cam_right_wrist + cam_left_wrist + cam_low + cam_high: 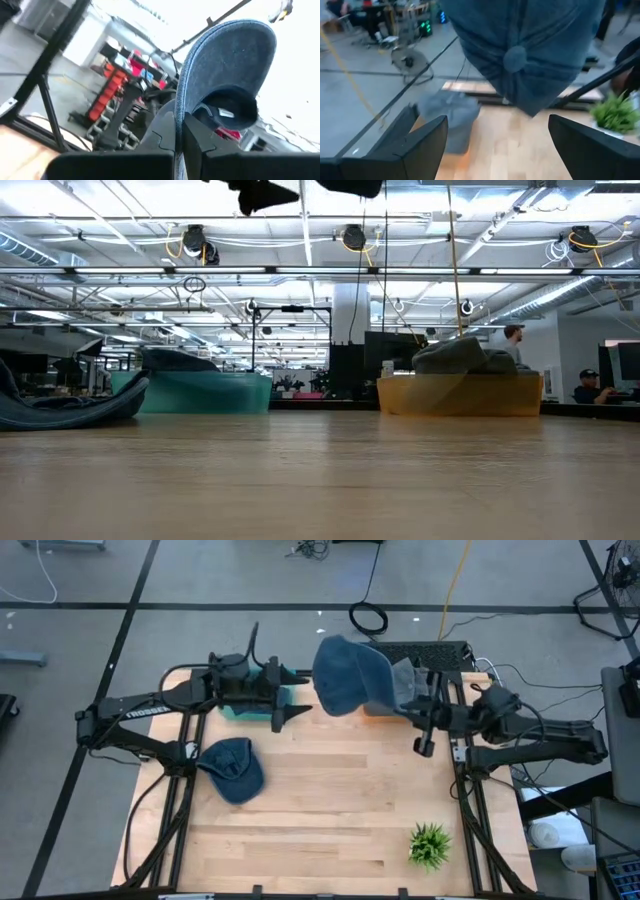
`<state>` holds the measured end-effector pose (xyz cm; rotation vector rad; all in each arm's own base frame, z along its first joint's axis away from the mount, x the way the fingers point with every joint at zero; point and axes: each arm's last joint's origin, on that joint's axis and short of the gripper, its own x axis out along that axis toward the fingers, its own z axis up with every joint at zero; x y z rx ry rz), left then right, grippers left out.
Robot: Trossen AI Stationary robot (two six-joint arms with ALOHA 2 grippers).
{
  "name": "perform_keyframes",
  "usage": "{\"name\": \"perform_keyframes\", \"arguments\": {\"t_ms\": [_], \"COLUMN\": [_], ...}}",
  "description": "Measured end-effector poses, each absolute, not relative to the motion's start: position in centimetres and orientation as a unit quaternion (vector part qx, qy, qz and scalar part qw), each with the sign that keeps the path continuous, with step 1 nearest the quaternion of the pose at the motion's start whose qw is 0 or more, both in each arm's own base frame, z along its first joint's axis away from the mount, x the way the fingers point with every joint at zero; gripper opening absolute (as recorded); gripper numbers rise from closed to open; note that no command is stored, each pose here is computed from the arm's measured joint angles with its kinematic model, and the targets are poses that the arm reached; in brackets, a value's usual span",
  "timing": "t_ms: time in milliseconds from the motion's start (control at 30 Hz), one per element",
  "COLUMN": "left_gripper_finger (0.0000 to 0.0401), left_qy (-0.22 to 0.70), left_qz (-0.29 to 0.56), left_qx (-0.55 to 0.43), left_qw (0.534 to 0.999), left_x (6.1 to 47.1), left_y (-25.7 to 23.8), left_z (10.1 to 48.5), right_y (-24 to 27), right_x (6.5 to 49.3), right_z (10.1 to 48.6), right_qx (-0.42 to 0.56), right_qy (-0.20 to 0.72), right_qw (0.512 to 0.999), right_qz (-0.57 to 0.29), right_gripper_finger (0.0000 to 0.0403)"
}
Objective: Pick & Place hat
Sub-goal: Put the top dark blue cap into the blue bin
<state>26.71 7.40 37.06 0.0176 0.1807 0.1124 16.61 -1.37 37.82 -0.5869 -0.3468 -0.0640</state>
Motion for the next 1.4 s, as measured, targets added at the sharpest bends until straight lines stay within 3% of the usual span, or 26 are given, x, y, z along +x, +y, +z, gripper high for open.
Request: {"name": "perform_keyframes", "arguments": {"t_ms": [300,1067,1200,1400], "left_gripper_finger": [0.0351,0.0347,0.0307,0.0209], "left_qy": [0.01,-0.015,-0.016,-0.014], "left_qz": [-0.082,-0.135,-0.137,-0.137], "left_qx": [-0.02,-0.06,-0.058,-0.068], "left_qw": [0.996,0.989,0.989,0.988], "left_x": [27.0,27.3,27.3,27.3], "left_y": [6.1,4.5,4.4,4.4], "left_z": [38.6,39.3,39.3,39.3], "right_y": [-0.7,0.0,0.0,0.0], "right_x": [16.6,18.7,18.7,18.9], "right_z": [36.6,35.8,35.9,35.8], "right_qx": [-0.291,-0.294,-0.294,-0.292], "right_qy": [-0.233,-0.275,-0.277,-0.273], "right_qw": [0.928,0.915,0.914,0.916], "right_qz": [0.008,0.035,0.034,0.036], "right_gripper_finger": [0.0,0.0,0.0,0.0]}}
